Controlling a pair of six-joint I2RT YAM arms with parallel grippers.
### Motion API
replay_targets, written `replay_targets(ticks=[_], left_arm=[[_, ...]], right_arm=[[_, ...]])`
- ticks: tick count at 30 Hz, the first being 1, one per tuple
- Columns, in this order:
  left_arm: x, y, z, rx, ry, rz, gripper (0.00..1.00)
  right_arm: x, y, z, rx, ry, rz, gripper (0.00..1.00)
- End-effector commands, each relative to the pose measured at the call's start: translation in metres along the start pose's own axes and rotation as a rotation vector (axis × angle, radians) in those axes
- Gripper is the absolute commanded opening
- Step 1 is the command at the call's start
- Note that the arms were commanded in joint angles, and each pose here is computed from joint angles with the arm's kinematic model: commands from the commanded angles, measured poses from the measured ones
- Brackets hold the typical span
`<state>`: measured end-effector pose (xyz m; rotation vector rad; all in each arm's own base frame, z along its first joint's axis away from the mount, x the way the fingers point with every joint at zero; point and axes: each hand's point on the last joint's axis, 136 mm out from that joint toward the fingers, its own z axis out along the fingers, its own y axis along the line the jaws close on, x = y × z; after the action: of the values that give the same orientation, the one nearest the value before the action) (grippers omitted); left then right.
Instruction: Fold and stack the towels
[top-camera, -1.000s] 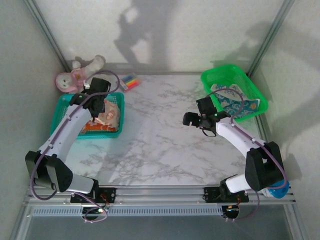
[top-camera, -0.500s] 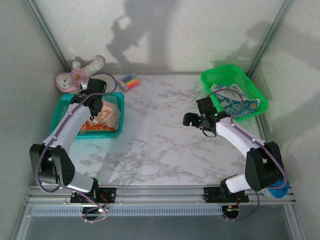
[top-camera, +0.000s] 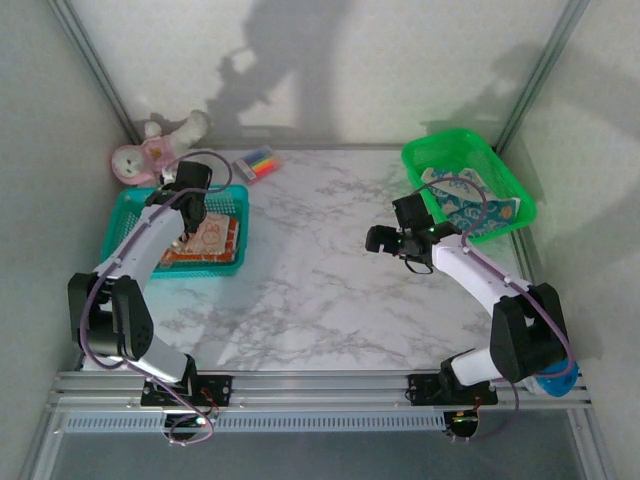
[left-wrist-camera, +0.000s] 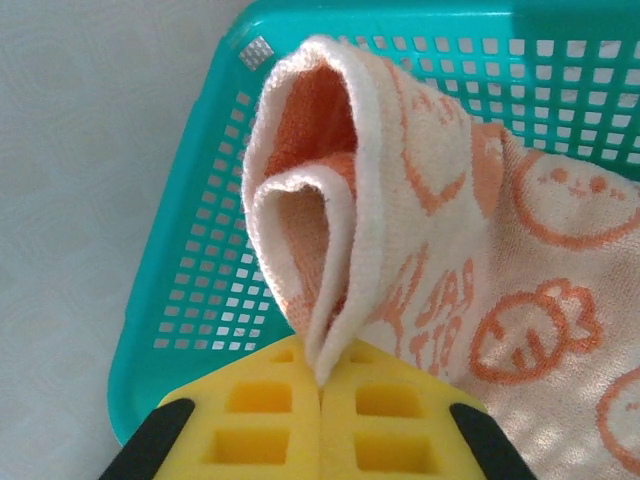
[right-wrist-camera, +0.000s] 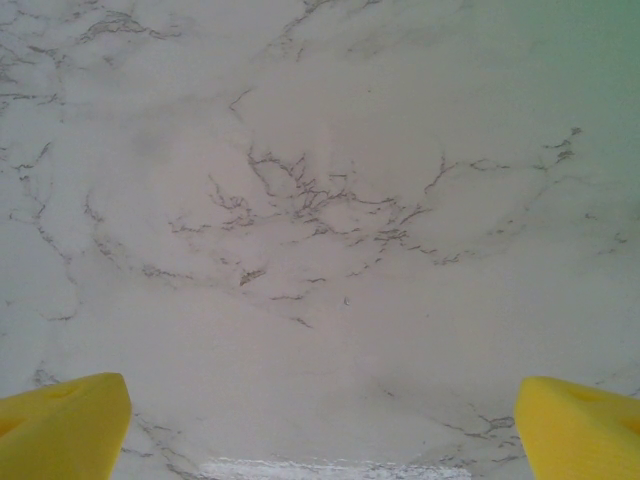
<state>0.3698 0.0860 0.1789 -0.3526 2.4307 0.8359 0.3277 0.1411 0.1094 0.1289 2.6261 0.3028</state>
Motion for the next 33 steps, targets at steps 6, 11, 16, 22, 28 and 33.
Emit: replay_targets(ticks=[6,11,16,22,28,33], left_arm=[[0.012,-0.003,0.028,-0.057,0.049,0.027,0.06],[0.017,-0.002,0.039,-0.087,0.07,0.024,0.07],[0.019,0.006,0.044,-0.125,0.081,0.009,0.18],[0.014,0.032,0.048,-0.241,0.083,-0.015,0.37],[0.011,0.052,0.053,-0.354,0.095,-0.032,0.77],[-0.001,0.037,0.047,-0.212,0.087,-0.102,0.76]], right_arm=[[-0.005,0.004,-0.008,-0.027,-0.023,0.004,0.99],[-0.003,0.004,-0.009,-0.029,-0.025,0.004,0.99],[-0.004,0.003,-0.01,-0.027,-0.03,0.008,0.99],[0.0,0.002,-0.009,-0.028,-0.025,0.01,0.99],[-0.001,0.002,-0.01,-0.031,-0.028,0.009,0.99],[0.0,0.001,-0.01,-0.027,-0.026,0.009,0.99]])
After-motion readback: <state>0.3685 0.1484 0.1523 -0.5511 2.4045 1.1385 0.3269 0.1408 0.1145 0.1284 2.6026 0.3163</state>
